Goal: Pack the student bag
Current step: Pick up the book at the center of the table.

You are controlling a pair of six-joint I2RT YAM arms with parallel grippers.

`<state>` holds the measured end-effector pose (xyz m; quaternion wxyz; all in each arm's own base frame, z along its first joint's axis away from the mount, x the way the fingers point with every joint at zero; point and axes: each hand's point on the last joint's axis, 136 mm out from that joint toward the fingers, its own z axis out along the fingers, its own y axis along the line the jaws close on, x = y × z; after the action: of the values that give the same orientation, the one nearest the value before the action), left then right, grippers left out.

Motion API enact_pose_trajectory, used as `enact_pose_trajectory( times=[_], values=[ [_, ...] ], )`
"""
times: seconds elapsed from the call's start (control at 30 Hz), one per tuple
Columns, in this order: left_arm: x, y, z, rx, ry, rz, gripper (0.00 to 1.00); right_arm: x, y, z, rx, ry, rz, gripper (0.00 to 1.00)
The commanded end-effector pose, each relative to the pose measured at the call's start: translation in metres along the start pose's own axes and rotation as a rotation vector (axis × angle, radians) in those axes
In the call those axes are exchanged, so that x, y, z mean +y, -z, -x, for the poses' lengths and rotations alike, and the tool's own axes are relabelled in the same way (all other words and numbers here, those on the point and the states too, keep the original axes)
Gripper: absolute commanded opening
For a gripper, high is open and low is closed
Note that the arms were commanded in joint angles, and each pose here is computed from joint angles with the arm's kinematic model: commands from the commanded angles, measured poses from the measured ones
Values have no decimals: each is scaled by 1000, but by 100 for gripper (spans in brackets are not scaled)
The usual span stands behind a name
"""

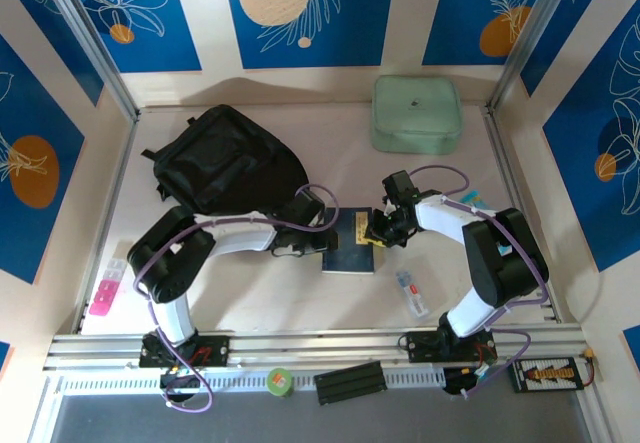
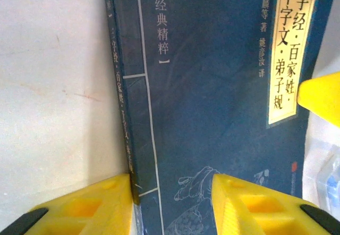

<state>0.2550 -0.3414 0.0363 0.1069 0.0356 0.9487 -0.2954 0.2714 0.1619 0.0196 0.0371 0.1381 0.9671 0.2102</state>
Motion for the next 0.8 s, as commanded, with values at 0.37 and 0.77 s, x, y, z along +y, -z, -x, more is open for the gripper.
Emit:
enact_pose_trajectory(
  times=[0.37,0.77],
  values=[
    [-86,42,11,-100,-111,-426,39,-21,-14,-10,15,-123,-25,18],
    [-89,35,10,-73,-108,-443,36,-23,-12,-9,1,-142,-18,18]
  ],
)
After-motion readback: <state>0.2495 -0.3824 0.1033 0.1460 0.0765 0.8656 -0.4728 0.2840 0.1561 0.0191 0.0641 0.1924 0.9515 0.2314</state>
